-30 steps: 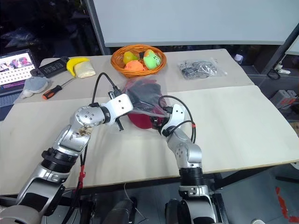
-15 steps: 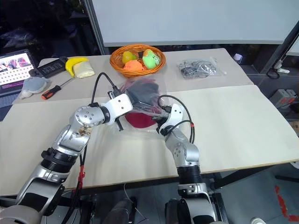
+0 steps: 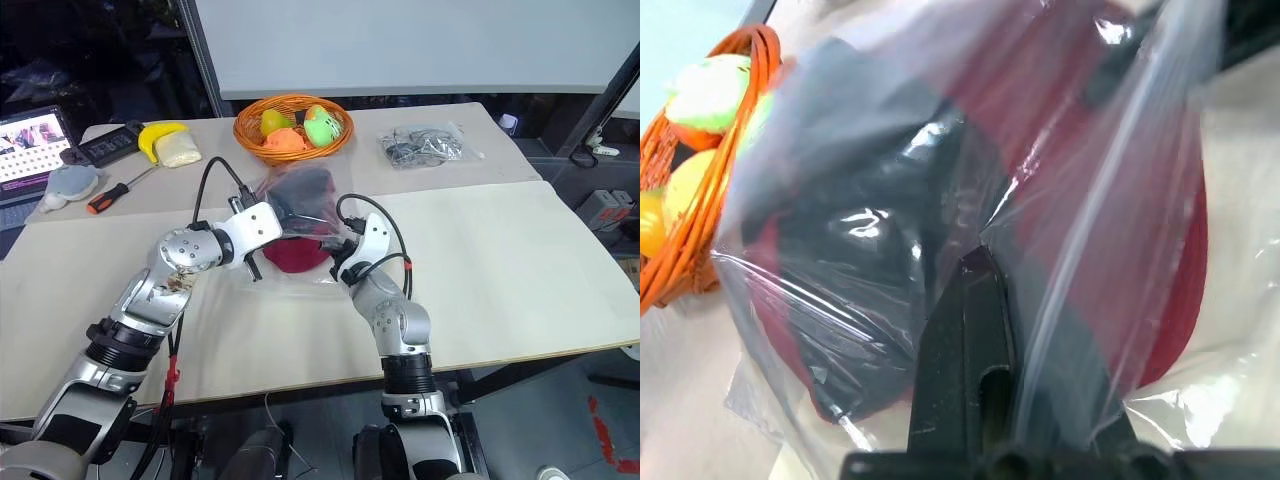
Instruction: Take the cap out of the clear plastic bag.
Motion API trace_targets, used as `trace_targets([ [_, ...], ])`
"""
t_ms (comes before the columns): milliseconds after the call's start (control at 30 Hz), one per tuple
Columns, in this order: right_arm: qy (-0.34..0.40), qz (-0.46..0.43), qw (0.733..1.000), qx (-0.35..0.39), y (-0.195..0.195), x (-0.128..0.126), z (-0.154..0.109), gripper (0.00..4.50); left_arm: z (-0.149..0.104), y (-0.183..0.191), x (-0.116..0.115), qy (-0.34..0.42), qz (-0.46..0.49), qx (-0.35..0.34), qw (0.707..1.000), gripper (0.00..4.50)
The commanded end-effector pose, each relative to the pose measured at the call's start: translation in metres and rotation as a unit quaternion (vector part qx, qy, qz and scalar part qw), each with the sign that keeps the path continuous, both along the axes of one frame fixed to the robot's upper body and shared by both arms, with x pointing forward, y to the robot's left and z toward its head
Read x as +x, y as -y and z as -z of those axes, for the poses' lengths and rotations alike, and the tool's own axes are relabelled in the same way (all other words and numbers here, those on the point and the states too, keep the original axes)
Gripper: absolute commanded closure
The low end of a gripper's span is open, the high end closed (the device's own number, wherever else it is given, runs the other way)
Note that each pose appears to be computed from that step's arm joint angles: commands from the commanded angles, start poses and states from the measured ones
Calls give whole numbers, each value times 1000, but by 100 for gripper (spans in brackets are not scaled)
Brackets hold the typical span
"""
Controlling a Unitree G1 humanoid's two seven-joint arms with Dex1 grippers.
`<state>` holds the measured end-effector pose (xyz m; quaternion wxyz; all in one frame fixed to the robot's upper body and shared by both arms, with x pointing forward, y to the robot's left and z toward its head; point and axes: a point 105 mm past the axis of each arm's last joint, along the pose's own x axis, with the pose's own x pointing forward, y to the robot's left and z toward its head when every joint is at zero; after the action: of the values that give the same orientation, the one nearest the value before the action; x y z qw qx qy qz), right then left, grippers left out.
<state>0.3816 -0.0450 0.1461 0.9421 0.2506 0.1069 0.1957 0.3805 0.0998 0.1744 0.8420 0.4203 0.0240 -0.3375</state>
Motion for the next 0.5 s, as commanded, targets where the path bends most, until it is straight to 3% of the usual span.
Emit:
trace_targets([
  [33,51,-74,996,29,-11,-29,-49,448,-9,-6,0,20,-12,-4,1000,450],
  [267,11,-116,992,36,27,-45,-54,448,-5,-5,-3,14,-12,-8,1000,450],
  [500,-51,-123,989,-71,51,-63,-18,448,-2,-5,-5,10,-10,-8,1000,450],
])
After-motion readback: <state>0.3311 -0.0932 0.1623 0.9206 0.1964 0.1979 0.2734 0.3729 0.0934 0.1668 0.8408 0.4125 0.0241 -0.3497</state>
